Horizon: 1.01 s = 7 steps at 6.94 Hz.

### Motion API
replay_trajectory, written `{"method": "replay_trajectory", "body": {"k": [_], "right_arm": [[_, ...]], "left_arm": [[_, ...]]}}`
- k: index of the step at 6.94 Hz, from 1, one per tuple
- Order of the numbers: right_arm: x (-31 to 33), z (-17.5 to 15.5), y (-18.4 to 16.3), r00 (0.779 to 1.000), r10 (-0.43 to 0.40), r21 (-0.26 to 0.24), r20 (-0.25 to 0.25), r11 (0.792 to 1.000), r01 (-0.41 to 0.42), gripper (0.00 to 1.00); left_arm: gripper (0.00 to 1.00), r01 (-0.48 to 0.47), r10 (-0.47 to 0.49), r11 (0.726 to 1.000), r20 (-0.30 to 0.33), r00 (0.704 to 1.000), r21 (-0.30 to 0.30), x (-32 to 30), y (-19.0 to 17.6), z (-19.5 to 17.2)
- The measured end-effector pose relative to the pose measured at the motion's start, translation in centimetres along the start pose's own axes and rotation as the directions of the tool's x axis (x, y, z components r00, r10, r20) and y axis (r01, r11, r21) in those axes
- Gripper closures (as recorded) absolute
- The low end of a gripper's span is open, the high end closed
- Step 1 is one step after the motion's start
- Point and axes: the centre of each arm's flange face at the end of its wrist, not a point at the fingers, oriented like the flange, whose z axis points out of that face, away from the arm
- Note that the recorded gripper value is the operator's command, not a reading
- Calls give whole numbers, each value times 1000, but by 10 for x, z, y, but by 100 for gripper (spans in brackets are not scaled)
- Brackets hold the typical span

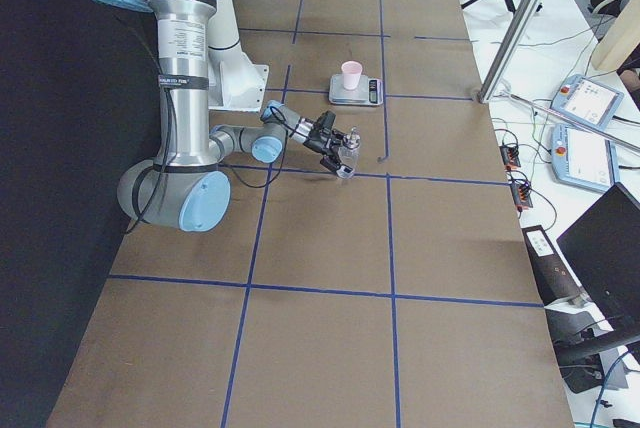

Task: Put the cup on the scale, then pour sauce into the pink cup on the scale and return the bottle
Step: 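Lift the dispenser with the right gripper and carry it over the cup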

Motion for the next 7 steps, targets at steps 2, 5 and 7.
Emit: {"method": "replay_trajectory", "body": {"k": [2,5,7], "right_arm": [[-11,2,-16,999,-14,-5,34,1000,14,100],[-30,-6,-75,986,-100,-25,137,994,104,100],[-66,-18,-111,958,-221,34,185,975,218,100]], "left_arm": [[0,1,-1,1000,-6,1000,3,1,-1,-1],[0,-1,1,1000,-8,1000,6,2,-3,-3],[0,-3,3,1000,-5,1000,1,-3,0,-1]]}}
